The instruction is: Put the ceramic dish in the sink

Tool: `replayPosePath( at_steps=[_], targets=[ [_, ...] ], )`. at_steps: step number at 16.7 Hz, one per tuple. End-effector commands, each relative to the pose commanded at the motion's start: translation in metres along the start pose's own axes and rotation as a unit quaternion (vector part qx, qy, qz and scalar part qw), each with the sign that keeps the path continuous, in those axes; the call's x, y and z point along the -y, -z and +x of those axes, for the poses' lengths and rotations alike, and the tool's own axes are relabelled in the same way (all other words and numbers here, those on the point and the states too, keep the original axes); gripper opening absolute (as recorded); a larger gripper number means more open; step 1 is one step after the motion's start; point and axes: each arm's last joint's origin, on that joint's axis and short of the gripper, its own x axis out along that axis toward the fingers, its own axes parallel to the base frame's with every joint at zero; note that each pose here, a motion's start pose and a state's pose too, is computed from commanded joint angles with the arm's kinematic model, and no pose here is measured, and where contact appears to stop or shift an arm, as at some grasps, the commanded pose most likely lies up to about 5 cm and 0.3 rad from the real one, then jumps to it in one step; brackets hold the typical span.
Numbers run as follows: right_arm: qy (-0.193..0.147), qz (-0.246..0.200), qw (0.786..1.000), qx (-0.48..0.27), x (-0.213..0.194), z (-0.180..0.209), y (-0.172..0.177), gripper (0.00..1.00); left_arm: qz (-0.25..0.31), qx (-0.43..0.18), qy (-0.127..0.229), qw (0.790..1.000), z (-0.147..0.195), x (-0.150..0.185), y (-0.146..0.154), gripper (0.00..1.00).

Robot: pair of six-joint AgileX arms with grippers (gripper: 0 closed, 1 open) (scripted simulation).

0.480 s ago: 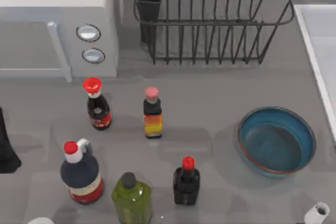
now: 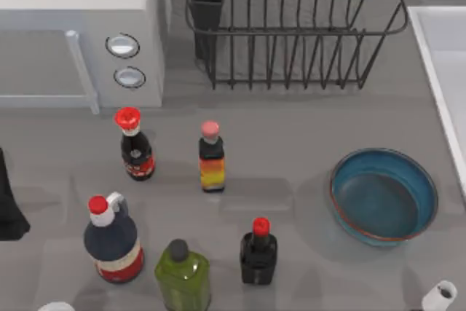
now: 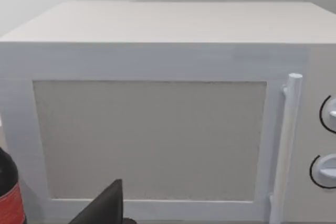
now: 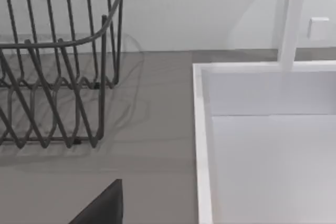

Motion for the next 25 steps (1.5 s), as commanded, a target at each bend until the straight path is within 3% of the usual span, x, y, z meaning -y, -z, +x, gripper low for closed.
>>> replayPosePath(
  at_steps=[3,6,13,18,20,25],
  targets=[
    [-0.007,0.015,0.994,-0.111,-0.006,0.013,-0.033,1.00,0.000,0.000,0.000,1.000,0.000,0.000,0.000,1.00],
    [-0.007,0.025,0.967,-0.254,-0.016,0.044,-0.059,1.00,0.000,0.000,0.000,1.000,0.000,0.000,0.000,1.00],
    [0.013,0.017,0.844,-0.535,-0.050,0.139,-0.072,1.00,0.000,0.000,0.000,1.000,0.000,0.000,0.000,1.00],
    [0.027,0.004,0.781,-0.624,-0.070,0.181,-0.066,1.00,0.000,0.000,0.000,1.000,0.000,0.000,0.000,1.00],
    [0.029,0.001,0.772,-0.635,-0.074,0.187,-0.065,1.00,0.000,0.000,0.000,1.000,0.000,0.000,0.000,1.00],
    [0.031,0.003,0.772,-0.635,-0.072,0.187,-0.065,1.00,0.000,0.000,0.000,1.000,0.000,0.000,0.000,1.00]
  ],
)
